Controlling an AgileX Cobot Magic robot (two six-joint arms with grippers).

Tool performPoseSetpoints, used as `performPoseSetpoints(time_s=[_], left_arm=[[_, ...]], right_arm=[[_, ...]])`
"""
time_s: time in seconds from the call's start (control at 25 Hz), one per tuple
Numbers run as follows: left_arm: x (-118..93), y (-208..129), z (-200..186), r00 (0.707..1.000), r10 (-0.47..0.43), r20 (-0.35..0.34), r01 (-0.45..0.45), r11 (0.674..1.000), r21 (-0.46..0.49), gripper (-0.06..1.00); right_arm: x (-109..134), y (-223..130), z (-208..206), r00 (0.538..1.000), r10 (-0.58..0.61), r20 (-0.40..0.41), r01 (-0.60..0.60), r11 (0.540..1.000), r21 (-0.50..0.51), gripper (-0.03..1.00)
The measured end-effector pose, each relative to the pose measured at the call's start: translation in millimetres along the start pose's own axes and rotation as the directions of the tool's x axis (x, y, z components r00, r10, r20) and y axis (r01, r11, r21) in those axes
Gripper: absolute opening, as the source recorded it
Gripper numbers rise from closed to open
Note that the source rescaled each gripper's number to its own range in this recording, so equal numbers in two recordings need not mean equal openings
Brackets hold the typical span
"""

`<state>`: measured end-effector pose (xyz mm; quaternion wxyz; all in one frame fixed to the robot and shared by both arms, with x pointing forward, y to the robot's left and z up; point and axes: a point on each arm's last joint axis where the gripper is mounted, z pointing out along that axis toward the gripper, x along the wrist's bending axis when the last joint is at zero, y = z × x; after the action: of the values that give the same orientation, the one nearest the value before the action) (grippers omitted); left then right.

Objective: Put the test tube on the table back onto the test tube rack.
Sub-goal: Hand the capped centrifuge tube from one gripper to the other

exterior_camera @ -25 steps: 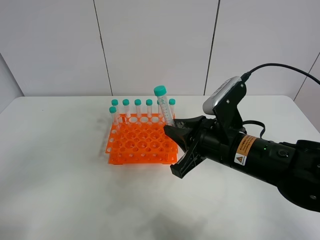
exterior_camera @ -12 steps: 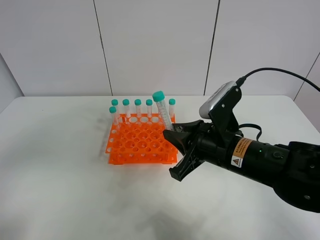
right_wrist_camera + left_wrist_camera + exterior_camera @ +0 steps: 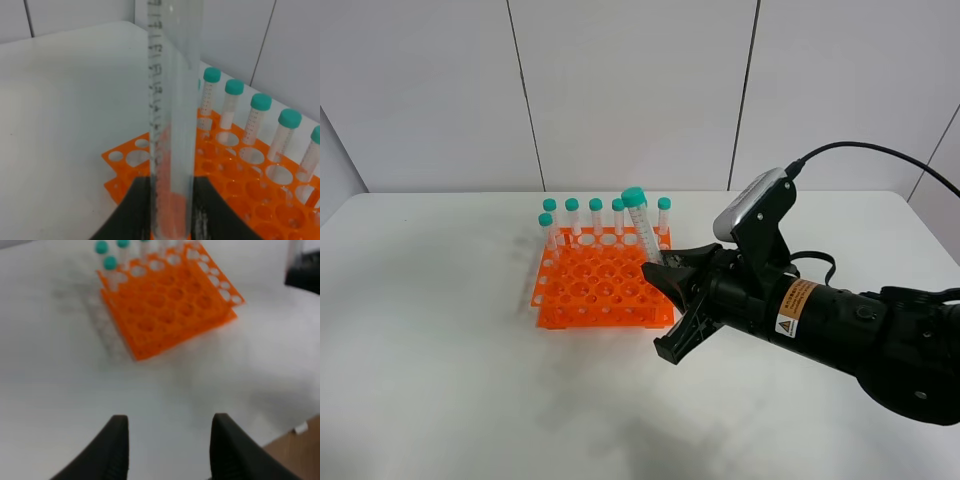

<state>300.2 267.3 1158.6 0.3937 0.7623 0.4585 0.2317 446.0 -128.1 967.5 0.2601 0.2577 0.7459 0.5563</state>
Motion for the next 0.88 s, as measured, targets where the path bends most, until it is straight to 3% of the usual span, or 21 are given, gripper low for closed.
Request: performPoseSetpoints(time_s=[0.24,0.52,0.88], left_arm=[[-4.9,20.8,36.7,0.993,0.074,0.092,-0.076,0.997,0.024,0.89],[-15.3,52.9,68.9,0.966,0.124,0.227,-0.120,0.992,-0.033,0.89],[-8.7,81.8,124.2,0.968,0.155,0.197,-0.153,0.988,-0.023,0.89]], right_arm=[[0.0,-0.1,0.0,1.000,0.000,0.000,0.000,1.000,0.001,0.02],[0.0,-0.1,0.0,1.000,0.000,0.000,0.000,1.000,0.001,0.02],[0.0,-0.1,0.0,1.000,0.000,0.000,0.000,1.000,0.001,0.02]])
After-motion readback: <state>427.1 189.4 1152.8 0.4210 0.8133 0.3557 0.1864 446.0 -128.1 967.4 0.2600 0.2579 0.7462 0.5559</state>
